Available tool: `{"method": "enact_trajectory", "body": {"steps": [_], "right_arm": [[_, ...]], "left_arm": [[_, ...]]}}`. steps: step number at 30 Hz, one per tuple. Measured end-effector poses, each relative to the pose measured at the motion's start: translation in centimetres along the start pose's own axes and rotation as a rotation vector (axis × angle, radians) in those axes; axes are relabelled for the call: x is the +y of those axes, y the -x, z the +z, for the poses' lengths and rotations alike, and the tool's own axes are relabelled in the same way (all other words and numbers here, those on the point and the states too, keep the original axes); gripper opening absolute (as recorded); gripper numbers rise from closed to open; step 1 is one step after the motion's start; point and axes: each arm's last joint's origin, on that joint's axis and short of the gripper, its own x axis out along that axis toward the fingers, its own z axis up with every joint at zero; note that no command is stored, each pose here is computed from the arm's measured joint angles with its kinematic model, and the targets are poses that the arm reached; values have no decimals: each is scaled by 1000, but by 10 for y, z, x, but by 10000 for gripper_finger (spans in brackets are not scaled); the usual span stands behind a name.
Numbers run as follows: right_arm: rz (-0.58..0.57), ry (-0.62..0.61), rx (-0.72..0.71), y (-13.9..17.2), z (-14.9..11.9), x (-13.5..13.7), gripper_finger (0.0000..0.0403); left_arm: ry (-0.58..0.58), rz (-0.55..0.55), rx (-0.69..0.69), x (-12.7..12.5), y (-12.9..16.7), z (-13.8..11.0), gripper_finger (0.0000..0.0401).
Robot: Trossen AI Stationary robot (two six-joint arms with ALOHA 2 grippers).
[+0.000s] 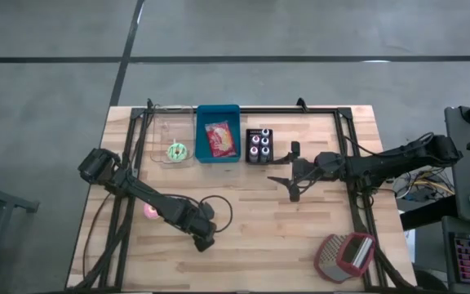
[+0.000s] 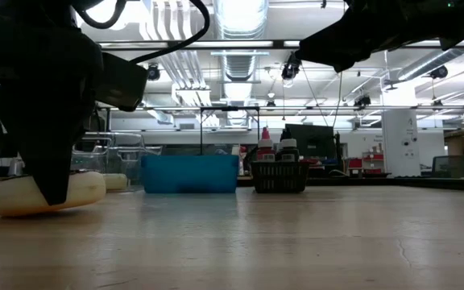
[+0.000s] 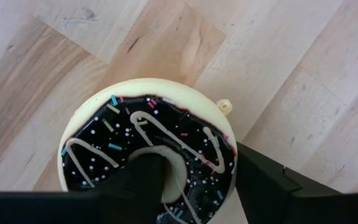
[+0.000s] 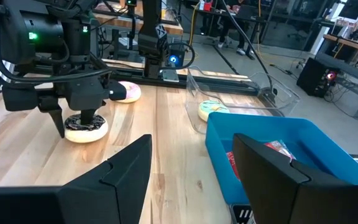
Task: Pick & Place Food Item
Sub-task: Put the black donut into the transparent bin
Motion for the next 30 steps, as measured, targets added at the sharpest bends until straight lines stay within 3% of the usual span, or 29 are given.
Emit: {"method": "enact_trajectory", "body": {"steps": [19, 24, 30], "right_arm": [[0, 0, 0, 0, 0, 0, 221], [0, 0, 0, 0, 0, 0, 221], [0, 0, 0, 0, 0, 0, 221]], "left_arm": [[2, 32, -2, -1, 9, 2, 147], [-1, 54, -47, 0, 34, 3, 147], [42, 69, -191, 14, 85, 2, 147]]}}
